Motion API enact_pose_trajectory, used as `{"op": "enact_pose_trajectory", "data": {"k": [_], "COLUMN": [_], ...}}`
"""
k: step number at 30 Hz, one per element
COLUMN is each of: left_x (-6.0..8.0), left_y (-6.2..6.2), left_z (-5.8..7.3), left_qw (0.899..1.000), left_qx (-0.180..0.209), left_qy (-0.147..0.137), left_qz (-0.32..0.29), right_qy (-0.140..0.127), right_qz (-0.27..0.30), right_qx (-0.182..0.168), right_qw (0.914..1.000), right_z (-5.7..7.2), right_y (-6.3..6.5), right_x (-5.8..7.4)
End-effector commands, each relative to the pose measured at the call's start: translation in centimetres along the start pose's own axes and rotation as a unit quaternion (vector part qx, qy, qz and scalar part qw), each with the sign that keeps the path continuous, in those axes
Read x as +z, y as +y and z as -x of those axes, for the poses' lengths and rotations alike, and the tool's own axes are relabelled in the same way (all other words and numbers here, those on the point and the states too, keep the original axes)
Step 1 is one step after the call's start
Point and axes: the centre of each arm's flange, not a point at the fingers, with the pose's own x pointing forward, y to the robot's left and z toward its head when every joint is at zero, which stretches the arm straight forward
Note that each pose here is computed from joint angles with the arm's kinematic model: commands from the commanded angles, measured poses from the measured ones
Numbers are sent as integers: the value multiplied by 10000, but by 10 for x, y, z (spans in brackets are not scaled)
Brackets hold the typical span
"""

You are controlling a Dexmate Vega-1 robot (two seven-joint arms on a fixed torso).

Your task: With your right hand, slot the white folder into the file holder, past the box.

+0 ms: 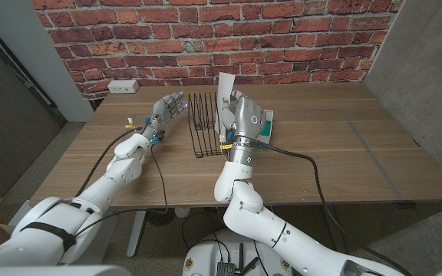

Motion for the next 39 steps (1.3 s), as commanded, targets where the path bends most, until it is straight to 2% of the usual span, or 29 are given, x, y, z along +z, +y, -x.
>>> {"op": "enact_pose_trajectory", "data": {"k": [1,8,13,26,39], "left_x": [0,1,0,0,3], "left_y": [-1,-1,-1,1,4], "left_z": [-5,-9,-11,-12,-12], "left_qw": [10000,10000,10000,10000,10000], "left_qx": [-21,-41,-41,-26,7], "left_qy": [22,24,39,51,29], "left_qz": [6,5,6,7,-29], "right_qy": [-31,-53,-37,-159,-252], "right_qz": [-42,-80,-127,-222,-434], "right_qx": [145,163,212,314,412], "right_qw": [9999,9998,9997,9991,9979], "right_z": [6,9,8,-1,-6], "right_y": [-3,-10,-9,-7,-12], "right_x": [0,-5,-3,5,6]}}
